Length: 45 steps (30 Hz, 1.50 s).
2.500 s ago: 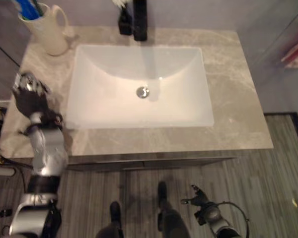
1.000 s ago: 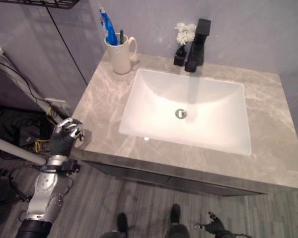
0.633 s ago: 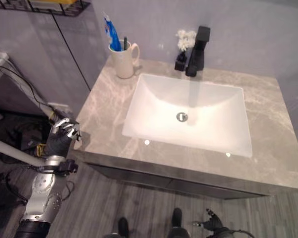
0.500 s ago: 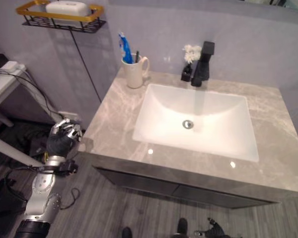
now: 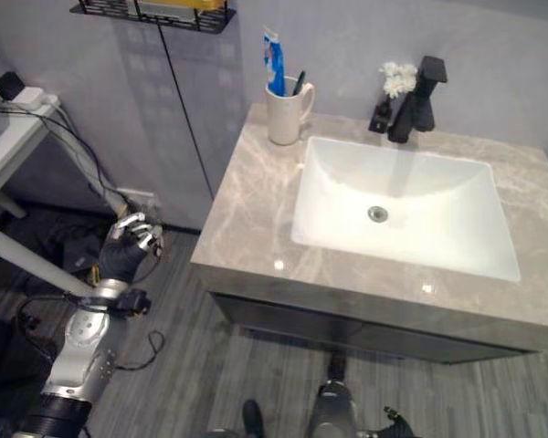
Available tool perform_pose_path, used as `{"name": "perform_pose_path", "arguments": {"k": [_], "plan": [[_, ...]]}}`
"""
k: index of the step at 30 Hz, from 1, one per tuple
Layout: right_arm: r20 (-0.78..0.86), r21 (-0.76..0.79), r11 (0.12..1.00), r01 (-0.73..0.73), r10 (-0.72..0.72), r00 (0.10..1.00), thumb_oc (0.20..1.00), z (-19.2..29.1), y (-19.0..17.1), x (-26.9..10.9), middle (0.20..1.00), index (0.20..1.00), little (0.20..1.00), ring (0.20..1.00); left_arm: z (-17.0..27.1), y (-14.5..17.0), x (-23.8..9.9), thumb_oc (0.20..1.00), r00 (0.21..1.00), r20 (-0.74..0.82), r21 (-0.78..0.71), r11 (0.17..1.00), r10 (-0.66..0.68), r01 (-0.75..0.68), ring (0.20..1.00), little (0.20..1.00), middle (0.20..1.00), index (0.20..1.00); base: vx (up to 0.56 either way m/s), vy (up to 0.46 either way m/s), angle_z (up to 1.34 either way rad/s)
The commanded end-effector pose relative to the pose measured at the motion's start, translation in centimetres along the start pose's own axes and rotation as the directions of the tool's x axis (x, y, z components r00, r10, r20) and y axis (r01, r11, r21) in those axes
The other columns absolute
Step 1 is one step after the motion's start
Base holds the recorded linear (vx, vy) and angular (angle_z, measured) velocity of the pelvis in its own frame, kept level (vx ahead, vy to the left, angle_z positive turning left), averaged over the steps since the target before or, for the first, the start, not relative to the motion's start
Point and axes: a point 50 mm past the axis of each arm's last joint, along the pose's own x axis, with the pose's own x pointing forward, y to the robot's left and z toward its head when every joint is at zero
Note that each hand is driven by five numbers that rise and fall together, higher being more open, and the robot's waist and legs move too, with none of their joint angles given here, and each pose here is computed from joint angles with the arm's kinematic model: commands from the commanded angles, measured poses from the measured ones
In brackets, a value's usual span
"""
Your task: Put brush and paste in cup on sink, flatten towel.
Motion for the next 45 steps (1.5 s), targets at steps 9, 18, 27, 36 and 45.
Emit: {"name": "perform_pose_path", "arguments": {"k": [9, 18, 27, 36, 45], "plan": [[-0.013, 0.003, 1.000, 0.001, -0.001, 1.000, 1.000, 0.1, 0.0, 0.2, 1.000, 1.000, 1.000, 1.000, 2.5, 0.5, 0.1, 0.200, 0.993, 0.114, 0.080, 0.997, -0.025, 0.016, 0.200, 0.200, 0.200, 0.200, 0.14, -0.065, 0.04], [0.063, -0.041, 0.999, 0.007, -0.004, 0.998, 1.000, 1.7, -0.4, 0.3, 1.000, 1.000, 1.000, 1.000, 1.9, 1.7, -0.3, 0.200, 0.998, 0.054, 0.048, 0.999, -0.011, 0.009, 0.200, 0.200, 0.200, 0.200, 0.09, -0.077, 0.00], [0.026, -0.075, 0.997, 0.005, -0.003, 1.000, 1.000, 0.9, -0.7, 0.2, 1.000, 1.000, 1.000, 1.000, 2.3, 3.6, 1.4, 0.200, 1.000, 0.008, 0.072, 0.997, -0.004, 0.003, 0.200, 0.200, 0.200, 0.200, 0.06, -0.056, -0.08], [-0.015, -0.024, 0.999, 0.046, -0.047, 0.999, 1.000, 0.4, -2.1, 0.3, 1.000, 1.000, 1.000, 1.000, 4.8, 4.3, 5.8, 0.200, 0.997, 0.073, 0.143, 0.989, 0.033, -0.043, 0.200, 0.200, 0.200, 0.200, 0.00, -0.038, -0.14], [-0.035, 0.051, 0.997, 0.059, -0.058, 0.998, 1.000, 0.2, -2.1, 0.4, 1.000, 1.000, 1.000, 1.000, 6.8, 5.0, 8.3, 0.200, 0.989, 0.118, 0.192, 0.976, 0.085, -0.107, 0.200, 0.200, 0.200, 0.200, -0.01, -0.022, -0.06]]}}
